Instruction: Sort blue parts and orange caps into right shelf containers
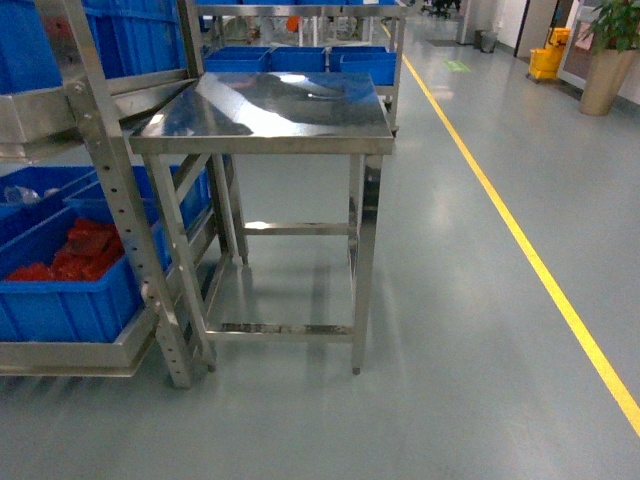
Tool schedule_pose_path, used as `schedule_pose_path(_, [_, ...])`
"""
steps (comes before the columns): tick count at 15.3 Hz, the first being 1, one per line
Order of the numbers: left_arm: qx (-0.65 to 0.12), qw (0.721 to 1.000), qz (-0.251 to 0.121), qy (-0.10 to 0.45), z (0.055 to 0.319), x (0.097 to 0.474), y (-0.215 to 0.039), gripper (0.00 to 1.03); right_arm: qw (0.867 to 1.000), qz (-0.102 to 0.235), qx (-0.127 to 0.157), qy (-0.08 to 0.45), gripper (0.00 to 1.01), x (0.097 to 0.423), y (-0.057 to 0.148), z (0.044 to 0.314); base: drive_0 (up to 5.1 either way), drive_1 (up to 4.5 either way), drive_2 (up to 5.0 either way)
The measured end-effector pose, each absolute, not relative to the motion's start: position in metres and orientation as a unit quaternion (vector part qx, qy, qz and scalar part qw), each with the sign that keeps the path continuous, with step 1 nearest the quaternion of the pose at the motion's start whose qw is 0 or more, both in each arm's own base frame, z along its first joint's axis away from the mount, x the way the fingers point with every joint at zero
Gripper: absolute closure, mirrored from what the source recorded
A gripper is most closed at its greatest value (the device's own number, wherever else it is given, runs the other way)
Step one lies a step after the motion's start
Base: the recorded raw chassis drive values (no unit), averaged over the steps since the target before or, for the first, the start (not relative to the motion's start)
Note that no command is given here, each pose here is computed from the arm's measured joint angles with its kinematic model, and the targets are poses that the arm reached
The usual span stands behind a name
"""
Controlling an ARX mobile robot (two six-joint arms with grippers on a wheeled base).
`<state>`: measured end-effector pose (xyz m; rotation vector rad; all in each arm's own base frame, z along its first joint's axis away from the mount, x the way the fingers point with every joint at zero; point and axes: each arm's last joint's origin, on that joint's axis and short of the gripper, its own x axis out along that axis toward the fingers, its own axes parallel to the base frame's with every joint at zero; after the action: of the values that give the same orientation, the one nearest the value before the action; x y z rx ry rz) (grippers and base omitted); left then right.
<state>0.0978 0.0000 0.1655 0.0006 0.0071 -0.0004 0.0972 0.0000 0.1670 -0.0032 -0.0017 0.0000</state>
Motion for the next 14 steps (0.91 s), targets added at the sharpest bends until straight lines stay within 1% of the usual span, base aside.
schedule_pose_path(10, [0.000, 1.000, 0.000, 0.004, 0.1654, 0.0978, 0.0000, 0.60, 1.000, 0.000, -0.002, -0.001, 0.61, 0.0972, 0.0000, 0.1670, -0.1, 4.20, -4.3])
schedule_pose_path(14, [0.000, 1.000, 0.000, 0.004, 0.1653, 0.0978, 0.0000, 0.60, 1.000, 0.000, -0.002, -0.001, 0.61, 0.0972, 0.0000, 0.1671, 0.0, 0.00, 0.0])
